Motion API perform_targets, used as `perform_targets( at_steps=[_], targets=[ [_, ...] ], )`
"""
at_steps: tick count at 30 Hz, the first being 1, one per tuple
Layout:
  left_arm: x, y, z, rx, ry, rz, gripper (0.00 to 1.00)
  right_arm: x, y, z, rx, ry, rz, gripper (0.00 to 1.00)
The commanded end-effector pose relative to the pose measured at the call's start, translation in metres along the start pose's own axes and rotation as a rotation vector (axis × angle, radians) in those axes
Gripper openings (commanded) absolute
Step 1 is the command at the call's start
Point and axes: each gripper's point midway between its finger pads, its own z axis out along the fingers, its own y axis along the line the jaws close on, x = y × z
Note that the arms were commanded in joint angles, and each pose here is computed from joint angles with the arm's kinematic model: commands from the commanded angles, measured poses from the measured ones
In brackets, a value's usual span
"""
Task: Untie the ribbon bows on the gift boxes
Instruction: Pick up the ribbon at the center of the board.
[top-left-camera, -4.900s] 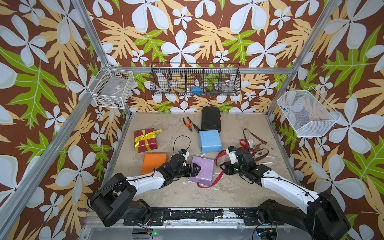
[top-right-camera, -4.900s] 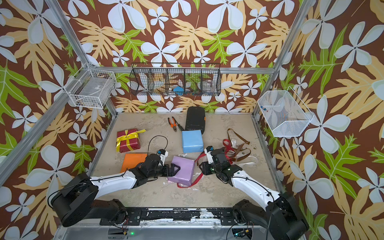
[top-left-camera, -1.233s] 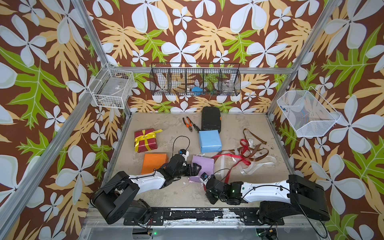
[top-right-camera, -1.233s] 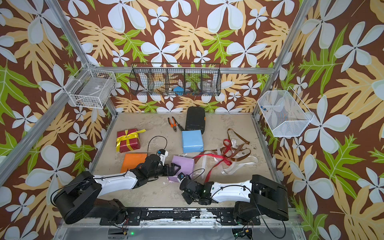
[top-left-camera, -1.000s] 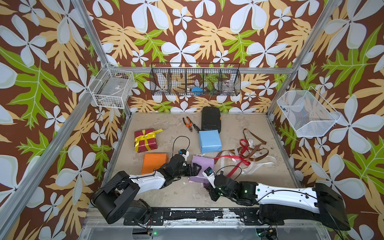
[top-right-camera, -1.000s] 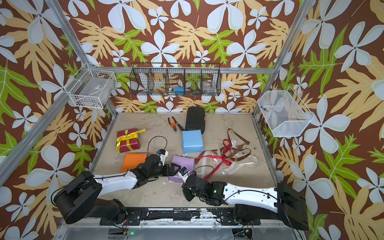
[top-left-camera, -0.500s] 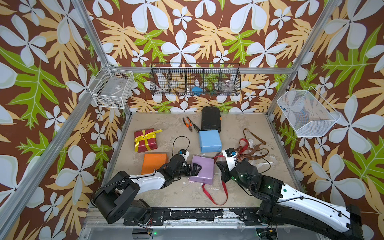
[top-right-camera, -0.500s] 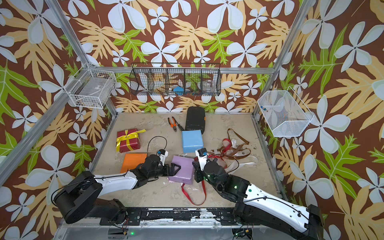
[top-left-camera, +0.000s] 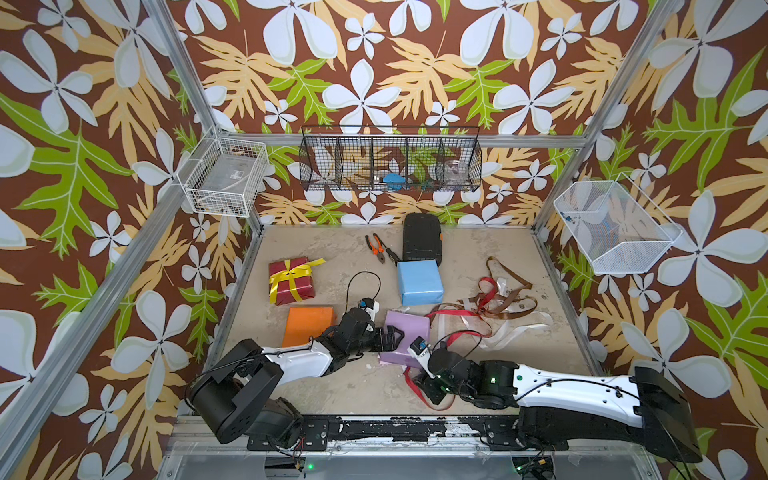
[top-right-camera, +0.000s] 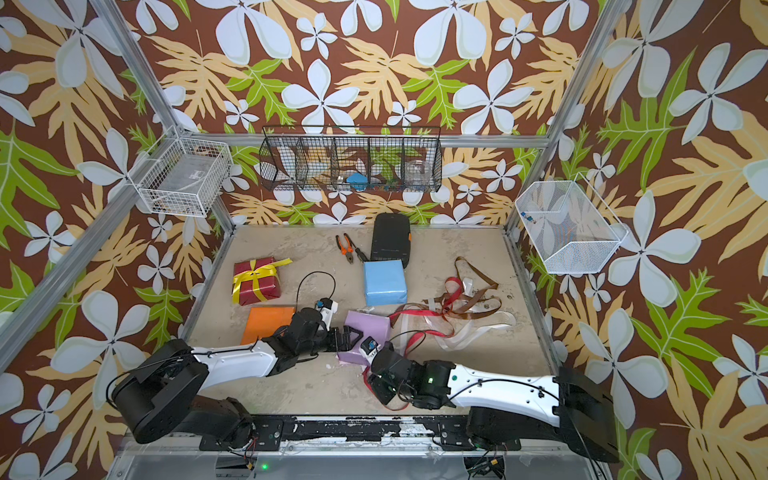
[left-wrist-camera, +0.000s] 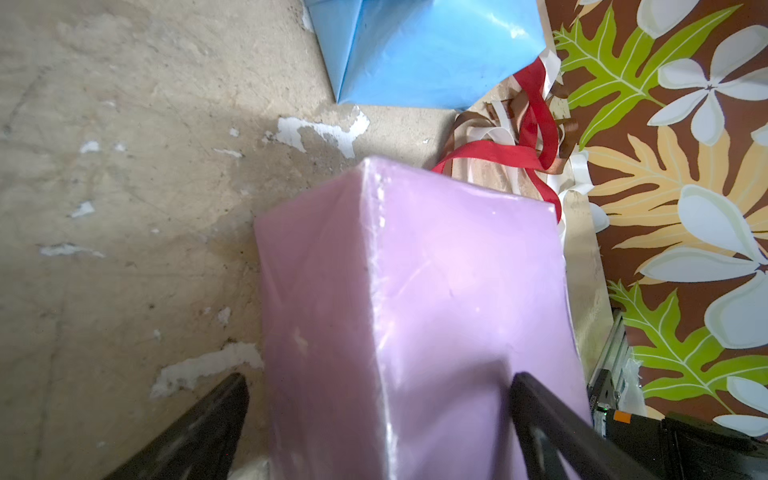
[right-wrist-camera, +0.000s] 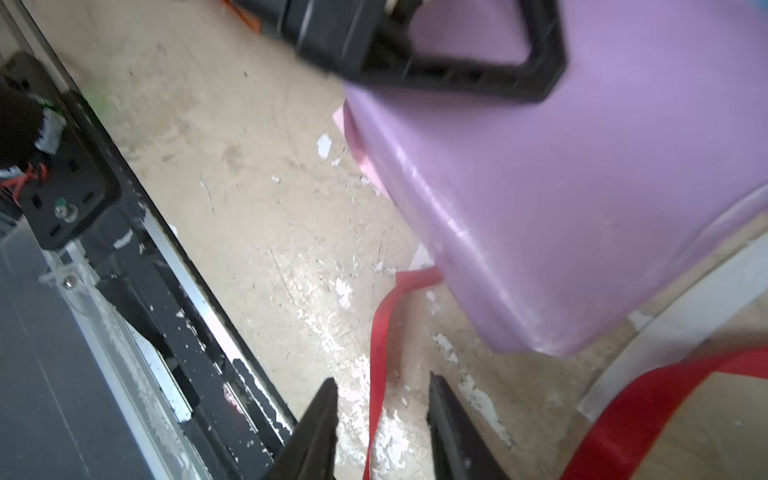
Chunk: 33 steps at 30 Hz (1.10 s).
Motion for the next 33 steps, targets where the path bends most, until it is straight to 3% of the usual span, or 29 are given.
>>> perform_targets(
  at_steps=[1,13,14,16,19,23,27,33],
  targets=[
    [0.024,0.027,0.0,-0.11,0.092,-0.004,1.0,0.007,-0.001,0.011,0.016,0.021,0.026,0.47],
    [0.025,0.029,-0.003,-0.117,0.089,0.001,1.0,0.018,-0.012,0.05,0.171,0.084,-0.047,0.48],
    [0.026,0.029,-0.003,-0.118,0.089,-0.001,1.0,0.02,-0.012,0.053,0.185,0.093,-0.053,0.38],
    [0.026,0.03,-0.003,-0.118,0.087,-0.001,1.0,0.022,-0.014,0.056,0.213,0.106,-0.059,0.04],
    [0.026,0.03,-0.003,-0.12,0.088,0.0,1.0,0.014,-0.01,0.05,0.198,0.082,-0.047,0.0],
    [0.026,0.031,-0.004,-0.121,0.088,-0.003,1.0,-0.02,-0.026,0.009,0.287,-0.065,-0.011,0.0],
    [0.026,0.031,-0.004,-0.122,0.087,0.001,1.0,-0.058,-0.046,-0.051,0.33,-0.286,0.071,0.0],
    [0.028,0.031,-0.002,-0.119,0.09,-0.002,1.0,-0.09,-0.115,-0.122,0.421,-0.537,0.262,0.0]
  ],
)
